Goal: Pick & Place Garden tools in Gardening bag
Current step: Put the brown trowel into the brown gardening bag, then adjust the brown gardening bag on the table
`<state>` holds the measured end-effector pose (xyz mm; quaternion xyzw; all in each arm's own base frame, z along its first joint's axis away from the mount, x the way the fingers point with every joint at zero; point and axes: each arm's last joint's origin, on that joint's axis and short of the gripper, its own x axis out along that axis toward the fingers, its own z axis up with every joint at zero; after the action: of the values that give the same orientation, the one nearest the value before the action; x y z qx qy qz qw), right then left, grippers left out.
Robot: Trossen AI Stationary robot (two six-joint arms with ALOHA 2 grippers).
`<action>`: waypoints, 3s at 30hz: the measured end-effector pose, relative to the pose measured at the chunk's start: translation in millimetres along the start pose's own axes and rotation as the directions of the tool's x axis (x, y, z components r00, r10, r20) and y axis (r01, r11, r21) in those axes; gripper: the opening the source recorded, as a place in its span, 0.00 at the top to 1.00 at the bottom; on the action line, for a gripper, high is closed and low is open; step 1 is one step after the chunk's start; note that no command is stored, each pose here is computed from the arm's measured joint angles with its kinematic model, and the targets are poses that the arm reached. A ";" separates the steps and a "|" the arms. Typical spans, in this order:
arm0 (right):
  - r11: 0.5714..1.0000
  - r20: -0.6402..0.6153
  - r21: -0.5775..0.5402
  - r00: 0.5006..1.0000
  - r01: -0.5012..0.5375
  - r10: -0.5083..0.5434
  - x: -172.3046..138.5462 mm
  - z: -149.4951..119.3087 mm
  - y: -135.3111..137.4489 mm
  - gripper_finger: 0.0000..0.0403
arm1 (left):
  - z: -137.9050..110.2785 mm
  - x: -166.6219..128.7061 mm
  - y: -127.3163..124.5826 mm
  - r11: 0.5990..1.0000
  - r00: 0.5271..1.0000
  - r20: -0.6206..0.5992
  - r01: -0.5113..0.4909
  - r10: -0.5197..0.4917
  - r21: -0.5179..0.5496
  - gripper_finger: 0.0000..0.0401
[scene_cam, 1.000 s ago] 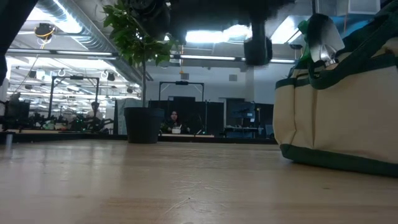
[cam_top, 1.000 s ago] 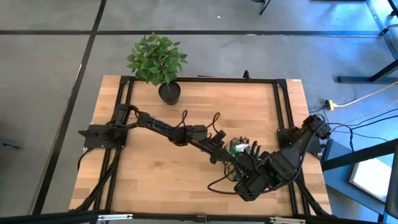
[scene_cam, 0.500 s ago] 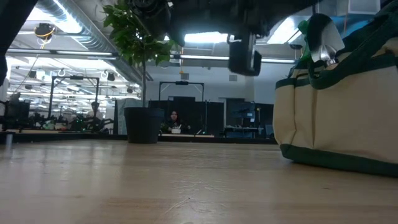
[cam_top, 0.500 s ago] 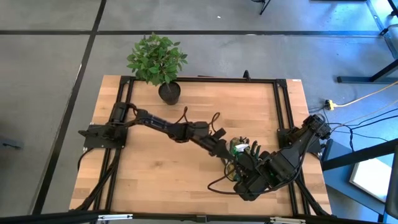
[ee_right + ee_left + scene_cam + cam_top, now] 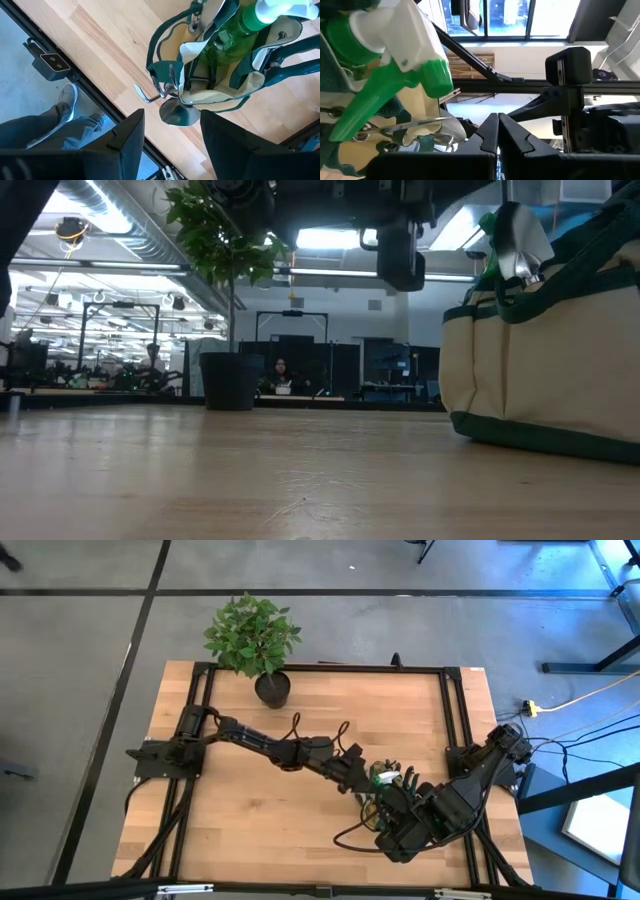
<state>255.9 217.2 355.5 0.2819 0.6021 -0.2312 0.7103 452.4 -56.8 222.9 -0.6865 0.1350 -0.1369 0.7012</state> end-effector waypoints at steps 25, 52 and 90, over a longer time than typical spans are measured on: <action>1.000 0.046 0.004 0.999 0.005 -0.006 0.0 1.5 -0.2 0.52 | 20.6 -6.4 3.2 0.999 1.000 0.005 -0.031 0.031 -0.008 1.00; 1.000 0.055 0.002 0.998 0.009 -0.009 0.4 5.0 -0.6 0.52 | 4.0 -3.1 15.3 0.988 0.985 -0.073 -0.153 0.154 0.020 1.00; 0.943 -0.089 0.314 0.992 0.113 -0.089 13.5 -85.0 -11.3 0.99 | -69.5 -70.6 0.6 0.768 0.849 -0.024 -0.465 0.528 0.441 1.00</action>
<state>189.1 266.7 331.0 0.3699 0.5964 -0.3511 0.6198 360.8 -94.4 221.0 -0.4472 0.3304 -0.0223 0.8309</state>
